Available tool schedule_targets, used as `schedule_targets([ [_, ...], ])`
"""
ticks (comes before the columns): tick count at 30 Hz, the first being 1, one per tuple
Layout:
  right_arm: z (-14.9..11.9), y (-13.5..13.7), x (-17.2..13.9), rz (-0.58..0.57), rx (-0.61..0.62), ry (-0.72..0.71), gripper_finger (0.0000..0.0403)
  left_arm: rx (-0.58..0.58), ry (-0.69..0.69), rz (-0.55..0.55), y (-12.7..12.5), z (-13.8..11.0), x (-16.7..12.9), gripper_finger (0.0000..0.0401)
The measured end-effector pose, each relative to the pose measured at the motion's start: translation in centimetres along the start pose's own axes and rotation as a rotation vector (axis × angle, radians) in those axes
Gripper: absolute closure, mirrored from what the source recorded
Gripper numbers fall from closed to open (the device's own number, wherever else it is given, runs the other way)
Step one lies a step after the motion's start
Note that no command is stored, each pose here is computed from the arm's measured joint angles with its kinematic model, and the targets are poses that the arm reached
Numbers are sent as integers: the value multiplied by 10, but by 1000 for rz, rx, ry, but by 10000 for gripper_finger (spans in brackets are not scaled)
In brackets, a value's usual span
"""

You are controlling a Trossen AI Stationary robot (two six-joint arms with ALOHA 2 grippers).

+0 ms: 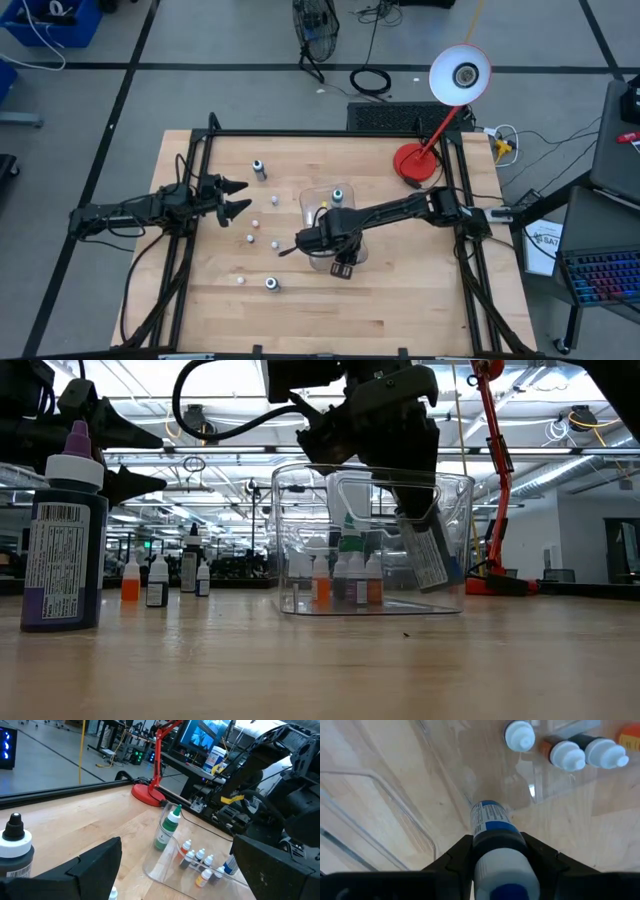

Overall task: Pick & Place food coloring
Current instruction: Put the big blue food coloring bottle into the transparent bin, then put the small black food coloring bottle into the transparent bin

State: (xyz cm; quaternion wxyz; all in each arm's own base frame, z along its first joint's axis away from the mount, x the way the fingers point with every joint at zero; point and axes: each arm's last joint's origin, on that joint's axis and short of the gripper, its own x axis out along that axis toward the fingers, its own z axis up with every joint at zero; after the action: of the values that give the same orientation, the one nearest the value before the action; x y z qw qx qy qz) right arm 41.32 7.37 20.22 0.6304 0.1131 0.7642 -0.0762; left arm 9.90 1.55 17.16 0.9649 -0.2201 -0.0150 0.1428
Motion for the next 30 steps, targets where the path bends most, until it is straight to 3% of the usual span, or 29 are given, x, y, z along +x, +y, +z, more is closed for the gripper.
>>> schedule_targets([
  [21,4,-1,-3,-24,29,-70,278,0,0,0,0,0,0,22],
  [27,3,-1,-3,-23,83,-70,196,0,1,0,0,0,0,22],
  [30,3,-1,-3,-22,102,-70,178,0,0,0,0,0,0,22],
])
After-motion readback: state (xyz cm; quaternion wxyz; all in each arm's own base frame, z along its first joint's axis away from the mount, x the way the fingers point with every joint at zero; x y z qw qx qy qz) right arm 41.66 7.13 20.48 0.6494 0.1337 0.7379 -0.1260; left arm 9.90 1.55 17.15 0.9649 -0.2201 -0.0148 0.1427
